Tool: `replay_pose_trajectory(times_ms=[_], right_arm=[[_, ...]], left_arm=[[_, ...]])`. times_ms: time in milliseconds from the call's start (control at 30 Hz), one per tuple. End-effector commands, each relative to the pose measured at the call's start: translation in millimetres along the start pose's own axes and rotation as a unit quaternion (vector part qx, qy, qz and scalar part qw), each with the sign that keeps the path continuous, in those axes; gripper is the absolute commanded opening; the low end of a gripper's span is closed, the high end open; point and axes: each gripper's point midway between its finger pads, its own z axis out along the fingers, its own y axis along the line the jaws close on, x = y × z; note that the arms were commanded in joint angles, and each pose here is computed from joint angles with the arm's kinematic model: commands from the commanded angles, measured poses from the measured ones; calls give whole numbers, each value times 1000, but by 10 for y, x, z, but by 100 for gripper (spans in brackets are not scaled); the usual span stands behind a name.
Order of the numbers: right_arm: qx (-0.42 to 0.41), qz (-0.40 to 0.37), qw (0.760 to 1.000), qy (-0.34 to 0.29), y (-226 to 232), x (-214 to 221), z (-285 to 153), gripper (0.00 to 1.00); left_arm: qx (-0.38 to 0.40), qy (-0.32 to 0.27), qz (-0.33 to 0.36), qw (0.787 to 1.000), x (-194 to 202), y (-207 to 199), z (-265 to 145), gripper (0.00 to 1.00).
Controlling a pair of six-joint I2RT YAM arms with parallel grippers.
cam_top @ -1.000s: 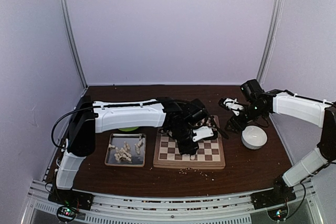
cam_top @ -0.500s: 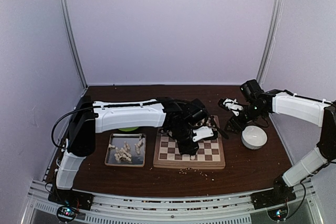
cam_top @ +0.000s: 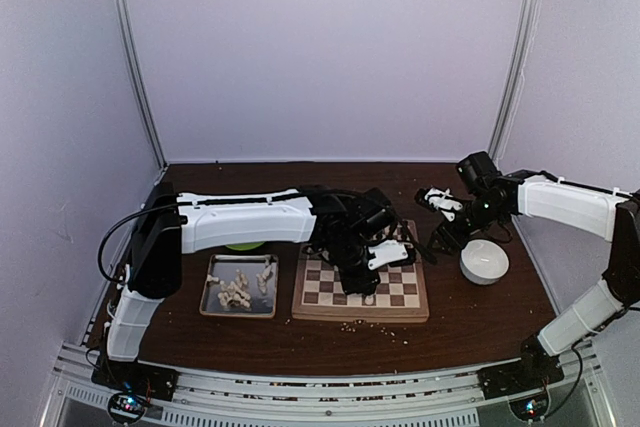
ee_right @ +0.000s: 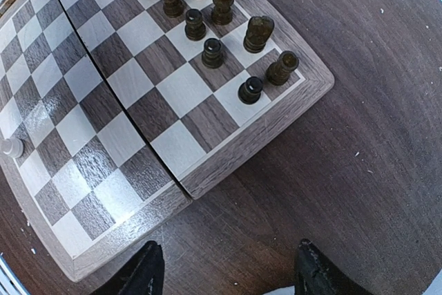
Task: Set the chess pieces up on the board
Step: Place the king at e1.
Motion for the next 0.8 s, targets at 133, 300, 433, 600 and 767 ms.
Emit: replay_pose_trajectory(times_ms=[133, 300, 433, 600, 767], right_arm=[[-3, -1, 1000, -4, -25, -67, -23, 64], [-4, -1, 1000, -4, -24, -69, -22, 64], [-7, -2, 1000, -3, -15, -66, -17, 65], [-7, -2, 1000, -4, -14, -69, -18, 65], [-8, -1, 1000, -2, -15, -63, -12, 65]], left_arm=[[-23, -12, 4, 1000, -42, 45, 38, 11], [-28, -8, 10, 1000, -18, 38, 30, 11], [-26, -11, 15, 999, -20, 12, -22, 9], [-35, -10, 16, 999, 5, 20, -85, 7], [-40, -9, 15, 999, 28, 27, -134, 6]])
